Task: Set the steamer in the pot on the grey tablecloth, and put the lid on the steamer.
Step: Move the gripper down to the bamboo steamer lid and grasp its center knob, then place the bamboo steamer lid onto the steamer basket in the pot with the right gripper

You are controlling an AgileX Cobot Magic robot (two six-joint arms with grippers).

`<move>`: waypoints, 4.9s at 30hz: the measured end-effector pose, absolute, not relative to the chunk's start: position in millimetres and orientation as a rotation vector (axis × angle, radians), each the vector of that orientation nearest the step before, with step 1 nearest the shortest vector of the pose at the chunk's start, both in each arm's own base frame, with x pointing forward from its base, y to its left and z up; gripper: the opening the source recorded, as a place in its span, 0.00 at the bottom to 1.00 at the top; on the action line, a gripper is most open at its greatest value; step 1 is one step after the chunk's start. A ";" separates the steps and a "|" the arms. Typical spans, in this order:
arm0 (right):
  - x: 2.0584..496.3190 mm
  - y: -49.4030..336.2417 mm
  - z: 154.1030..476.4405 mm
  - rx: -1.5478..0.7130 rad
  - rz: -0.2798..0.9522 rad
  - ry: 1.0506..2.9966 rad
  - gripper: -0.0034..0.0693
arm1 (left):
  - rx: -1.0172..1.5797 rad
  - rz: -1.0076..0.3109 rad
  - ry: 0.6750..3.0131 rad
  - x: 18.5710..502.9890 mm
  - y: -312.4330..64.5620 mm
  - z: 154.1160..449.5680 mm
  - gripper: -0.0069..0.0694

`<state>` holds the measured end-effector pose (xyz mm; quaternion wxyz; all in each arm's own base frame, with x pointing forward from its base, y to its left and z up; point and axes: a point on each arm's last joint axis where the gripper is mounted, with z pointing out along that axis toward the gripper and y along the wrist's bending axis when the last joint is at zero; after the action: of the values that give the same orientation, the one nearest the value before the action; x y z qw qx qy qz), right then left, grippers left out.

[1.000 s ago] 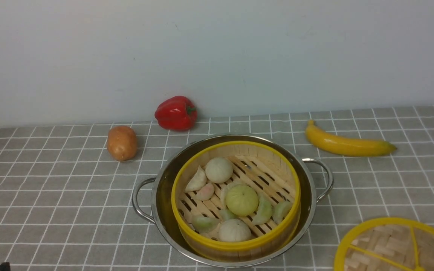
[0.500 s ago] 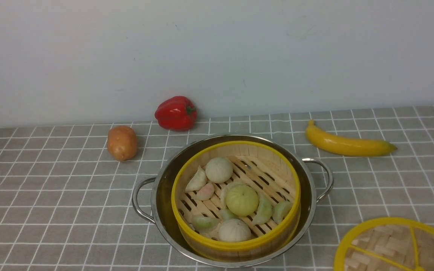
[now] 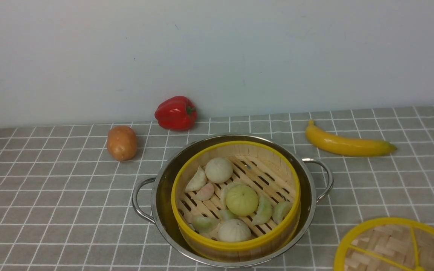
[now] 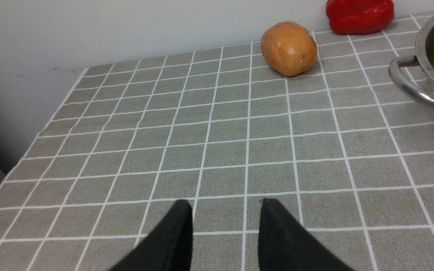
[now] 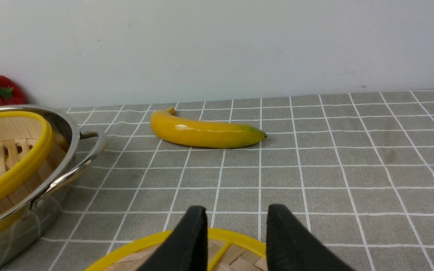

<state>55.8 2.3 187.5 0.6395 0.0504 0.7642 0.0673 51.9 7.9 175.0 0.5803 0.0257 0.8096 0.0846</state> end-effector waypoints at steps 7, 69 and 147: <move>55.8 2.3 187.5 0.115 0.153 1.743 0.38 | 0.060 0.198 1.892 51.9 7.9 175.0 0.41; 200.0 28.8 207.7 -0.233 0.328 2.824 0.38 | 0.061 0.198 1.892 51.9 7.9 174.9 0.41; 323.3 142.1 343.3 -0.788 0.236 2.587 0.25 | 0.062 0.199 1.891 51.8 7.9 175.0 0.41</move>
<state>323.3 142.1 343.3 0.2119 -0.2836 0.9314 0.0850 51.8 7.9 175.0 0.5807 0.0264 0.8092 0.0852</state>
